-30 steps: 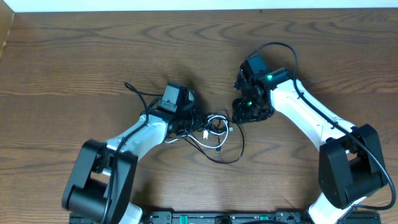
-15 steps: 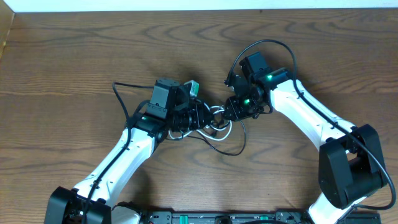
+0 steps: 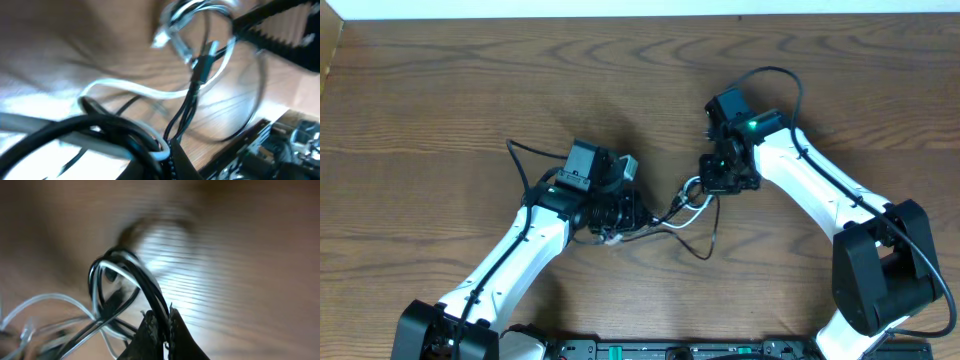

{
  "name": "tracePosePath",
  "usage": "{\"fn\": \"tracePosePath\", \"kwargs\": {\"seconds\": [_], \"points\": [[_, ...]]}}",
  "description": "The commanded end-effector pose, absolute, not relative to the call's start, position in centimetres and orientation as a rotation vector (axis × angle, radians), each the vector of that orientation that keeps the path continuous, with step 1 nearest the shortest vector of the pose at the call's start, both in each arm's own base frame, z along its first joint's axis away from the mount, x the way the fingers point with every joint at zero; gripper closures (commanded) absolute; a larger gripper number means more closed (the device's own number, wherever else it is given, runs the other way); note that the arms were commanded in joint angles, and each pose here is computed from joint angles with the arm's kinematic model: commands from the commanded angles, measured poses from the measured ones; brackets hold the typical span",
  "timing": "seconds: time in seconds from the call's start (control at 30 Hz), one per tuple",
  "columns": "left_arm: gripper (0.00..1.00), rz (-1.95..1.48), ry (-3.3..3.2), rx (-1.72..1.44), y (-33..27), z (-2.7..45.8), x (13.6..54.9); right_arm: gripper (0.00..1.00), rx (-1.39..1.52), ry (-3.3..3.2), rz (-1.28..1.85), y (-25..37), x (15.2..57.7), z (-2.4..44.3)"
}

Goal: Untangle cables

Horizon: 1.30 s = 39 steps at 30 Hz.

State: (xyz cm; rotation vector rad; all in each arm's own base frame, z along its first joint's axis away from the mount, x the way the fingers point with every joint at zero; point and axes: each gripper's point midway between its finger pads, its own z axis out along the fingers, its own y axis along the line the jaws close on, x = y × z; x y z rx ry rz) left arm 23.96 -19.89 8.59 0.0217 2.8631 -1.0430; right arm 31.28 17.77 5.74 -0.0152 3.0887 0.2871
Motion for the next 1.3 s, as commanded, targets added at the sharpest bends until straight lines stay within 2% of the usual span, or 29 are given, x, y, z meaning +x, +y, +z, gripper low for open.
{"fn": "tracePosePath", "kwargs": {"seconds": [0.0,0.23,0.47,0.8,0.97,1.0,1.1,1.13,1.2,1.27], "points": [[0.93,-0.921,2.897,0.097,-18.7,7.9,23.4,0.99,0.324,2.988,-0.015,13.5,33.1,5.9],[0.93,-0.631,2.997,0.043,-15.0,6.0,22.7,0.99,0.454,2.989,-0.023,11.9,33.3,5.9],[0.93,-0.588,2.898,-0.155,-10.7,7.5,25.2,0.99,0.495,3.018,-0.019,10.5,33.0,5.8],[0.93,-0.811,2.443,-0.618,-5.4,14.9,31.4,0.99,0.043,3.106,0.264,14.8,31.9,6.0],[0.92,-0.963,2.341,-0.602,-6.5,17.1,32.8,0.99,-0.436,3.072,0.598,19.2,29.8,7.0],[0.83,-0.965,2.347,-0.596,-6.7,17.1,32.8,0.99,-0.522,3.053,0.662,19.9,29.3,7.2],[0.35,-0.977,2.390,-0.582,-7.7,16.3,32.3,0.99,-0.716,3.020,0.779,21.3,27.5,7.8],[0.27,-0.980,2.412,-0.568,-8.1,16.0,32.0,0.99,-0.740,3.024,0.769,21.4,27.2,7.7],[0.20,-0.983,2.462,-0.522,-9.2,15.3,31.4,0.99,-0.761,3.029,0.748,21.5,26.9,7.6],[0.20,-0.992,2.512,-0.482,-10.3,14.6,30.6,0.99,-0.773,3.027,0.747,21.7,26.8,7.6]]}}
